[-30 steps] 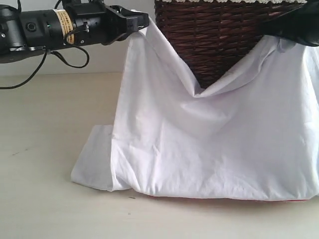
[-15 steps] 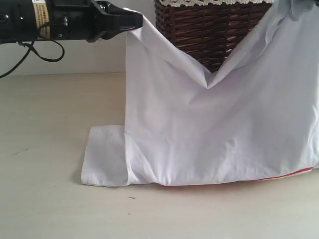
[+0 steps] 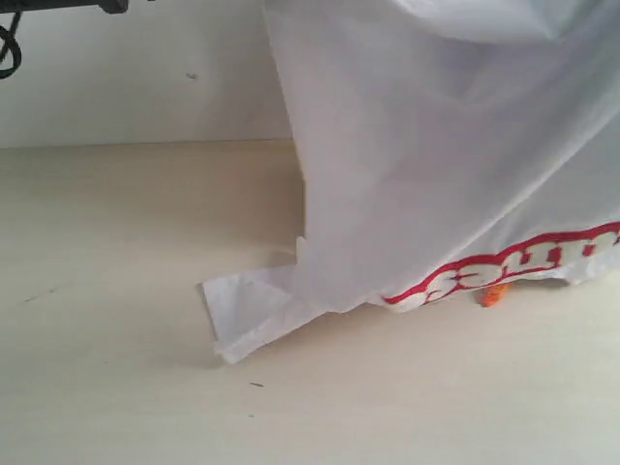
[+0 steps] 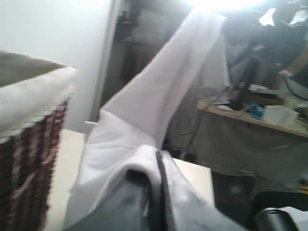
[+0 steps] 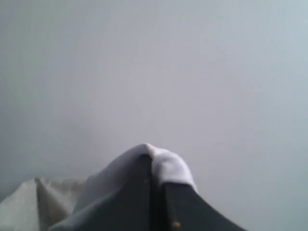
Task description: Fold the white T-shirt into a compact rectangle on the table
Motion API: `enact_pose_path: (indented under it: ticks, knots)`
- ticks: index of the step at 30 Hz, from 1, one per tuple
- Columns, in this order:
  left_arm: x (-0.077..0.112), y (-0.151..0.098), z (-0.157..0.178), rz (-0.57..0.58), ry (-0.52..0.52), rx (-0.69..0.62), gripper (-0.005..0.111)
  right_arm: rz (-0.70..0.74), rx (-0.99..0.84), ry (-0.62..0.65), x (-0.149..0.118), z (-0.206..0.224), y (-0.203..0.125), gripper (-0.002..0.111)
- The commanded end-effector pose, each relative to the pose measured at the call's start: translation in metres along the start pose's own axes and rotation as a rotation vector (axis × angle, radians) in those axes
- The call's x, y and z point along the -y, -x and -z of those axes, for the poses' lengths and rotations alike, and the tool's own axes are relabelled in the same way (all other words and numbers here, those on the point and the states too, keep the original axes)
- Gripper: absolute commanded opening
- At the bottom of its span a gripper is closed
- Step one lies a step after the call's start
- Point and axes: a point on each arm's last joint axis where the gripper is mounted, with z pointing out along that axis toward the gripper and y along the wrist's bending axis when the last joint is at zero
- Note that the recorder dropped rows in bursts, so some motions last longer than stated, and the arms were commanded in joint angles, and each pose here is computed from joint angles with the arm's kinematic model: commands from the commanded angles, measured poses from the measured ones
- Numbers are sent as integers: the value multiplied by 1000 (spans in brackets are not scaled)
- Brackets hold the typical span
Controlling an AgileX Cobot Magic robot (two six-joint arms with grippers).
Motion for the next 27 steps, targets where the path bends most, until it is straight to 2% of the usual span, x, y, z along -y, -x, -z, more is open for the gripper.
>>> enact_pose_path:
  ticks: [1,4,6,8,11,12,14,16,18,20,23,27]
  knots:
    - [39,-11,-35,51,-183,-35,0,109,148,-188,19,27,39,0]
    - [56,-20,-62,44,-200,-14,0,159,125,-281,27,29,51,0]
    - [67,-24,-78,53,-188,19,0,184,67,-300,28,18,55,0]
    - [75,-26,-89,66,-170,41,0,177,6,-278,25,0,55,0]
    - [91,-34,-99,59,-219,16,0,208,-153,-183,15,-38,46,0]
    - [95,-39,-100,80,-228,-20,0,174,-253,-125,9,-55,37,0]
    - [98,-54,-98,120,-217,-110,0,221,-383,-22,0,-74,25,0]
    - [90,-77,-92,140,-118,-215,0,177,-468,83,-11,-90,13,0]
    - [79,-109,-82,184,16,-303,0,138,-474,213,-27,-98,6,0]
    - [71,-133,-70,250,96,-348,0,68,-470,377,-49,-100,3,0]
    - [74,-161,-55,318,87,-381,0,54,-499,619,-86,-100,-9,0]
    - [86,-177,-37,374,59,-386,0,34,-612,822,-133,-97,-34,0]
